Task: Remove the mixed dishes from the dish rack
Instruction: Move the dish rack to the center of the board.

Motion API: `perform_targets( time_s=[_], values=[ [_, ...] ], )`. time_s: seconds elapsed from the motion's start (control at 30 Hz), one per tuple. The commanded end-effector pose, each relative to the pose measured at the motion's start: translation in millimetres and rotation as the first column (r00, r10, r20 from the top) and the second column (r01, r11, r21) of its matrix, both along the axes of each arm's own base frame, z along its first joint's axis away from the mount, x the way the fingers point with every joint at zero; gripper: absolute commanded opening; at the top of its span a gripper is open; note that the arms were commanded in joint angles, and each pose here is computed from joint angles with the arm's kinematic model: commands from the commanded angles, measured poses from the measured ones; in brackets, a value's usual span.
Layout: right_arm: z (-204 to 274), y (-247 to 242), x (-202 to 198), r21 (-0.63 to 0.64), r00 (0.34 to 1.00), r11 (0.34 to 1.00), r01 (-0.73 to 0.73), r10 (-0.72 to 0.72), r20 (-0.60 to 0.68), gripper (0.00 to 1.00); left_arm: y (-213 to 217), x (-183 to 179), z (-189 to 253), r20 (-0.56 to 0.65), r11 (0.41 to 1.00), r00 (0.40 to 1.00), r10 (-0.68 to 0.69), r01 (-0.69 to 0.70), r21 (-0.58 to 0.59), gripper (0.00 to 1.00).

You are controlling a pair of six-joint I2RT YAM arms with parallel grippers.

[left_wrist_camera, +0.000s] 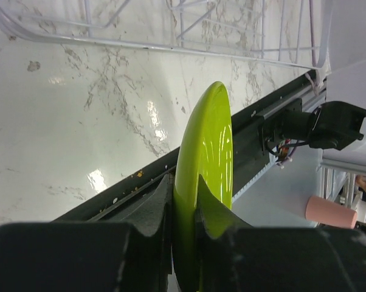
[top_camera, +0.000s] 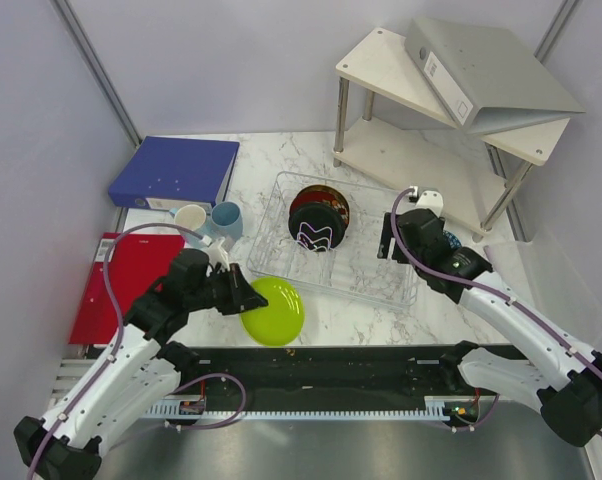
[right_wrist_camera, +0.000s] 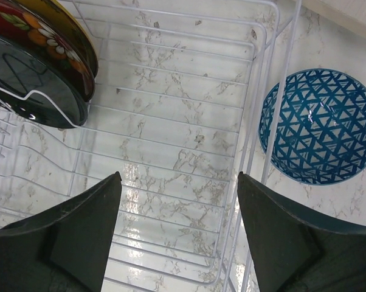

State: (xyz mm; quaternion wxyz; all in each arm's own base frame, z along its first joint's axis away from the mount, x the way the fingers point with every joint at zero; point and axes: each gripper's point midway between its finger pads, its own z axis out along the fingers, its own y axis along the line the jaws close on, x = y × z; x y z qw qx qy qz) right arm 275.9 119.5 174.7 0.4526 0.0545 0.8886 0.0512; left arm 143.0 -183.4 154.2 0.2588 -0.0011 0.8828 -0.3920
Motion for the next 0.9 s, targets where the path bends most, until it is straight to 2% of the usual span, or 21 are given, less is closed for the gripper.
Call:
perform_targets(
  time_s=[0.0, 0.2, 0.3, 0.43, 0.57, 0.6, 0.63, 0.73, 0.87],
  values=[
    [2, 5, 2, 0.031, 1.0, 0.999, -0.014, 0.013, 0.024, 0.84, -18, -6, 3, -0.04, 0.996, 0.997, -0.067, 0.064, -0.062, 0.02],
    [-2, 6, 0, 0.039, 0.999, 0.999, -0.02, 0.019, 0.029, 0.83, -20, -3, -33, -0.137, 0.997, 0.99, -0.032, 0.041, 0.064, 0.02],
    [-1, 5, 0, 0.038, 0.999, 0.999, -0.024, 0.023, 0.037, 0.83, -15, 9, -48, -0.159, 0.991, 0.986, 0.055, -0.035, 0.127, 0.02],
    [2, 6, -1, 0.042, 0.998, 0.998, -0.037, 0.035, 0.045, 0.83, -11, 27, -17, -0.038, 0.99, 0.995, 0.095, -0.09, 0.112, 0.02],
    [7, 8, 0, 0.037, 0.997, 0.998, -0.057, 0.055, 0.054, 0.83, 7, 37, 8, -0.002, 0.959, 0.993, 0.118, -0.114, 0.261, 0.02],
    [10, 9, 1, 0.041, 0.997, 0.997, -0.061, 0.058, 0.06, 0.83, 21, 35, 3, -0.013, 0.933, 0.99, 0.143, -0.13, 0.334, 0.02],
    [11, 10, 2, 0.04, 0.996, 0.997, -0.066, 0.063, 0.064, 0.83, 25, 35, 5, -0.01, 0.925, 0.988, 0.152, -0.139, 0.354, 0.02],
    [9, 10, 6, 0.024, 0.996, 0.998, -0.063, 0.061, 0.069, 0.84, 32, 41, 13, 0.033, 0.914, 0.982, 0.187, -0.187, 0.36, 0.02],
    [1, -19, 16, -0.108, 0.995, 0.99, 0.095, -0.091, 0.041, 0.85, 18, 41, 23, 0.046, 0.947, 0.984, 0.171, -0.177, 0.267, 0.02]
  ],
)
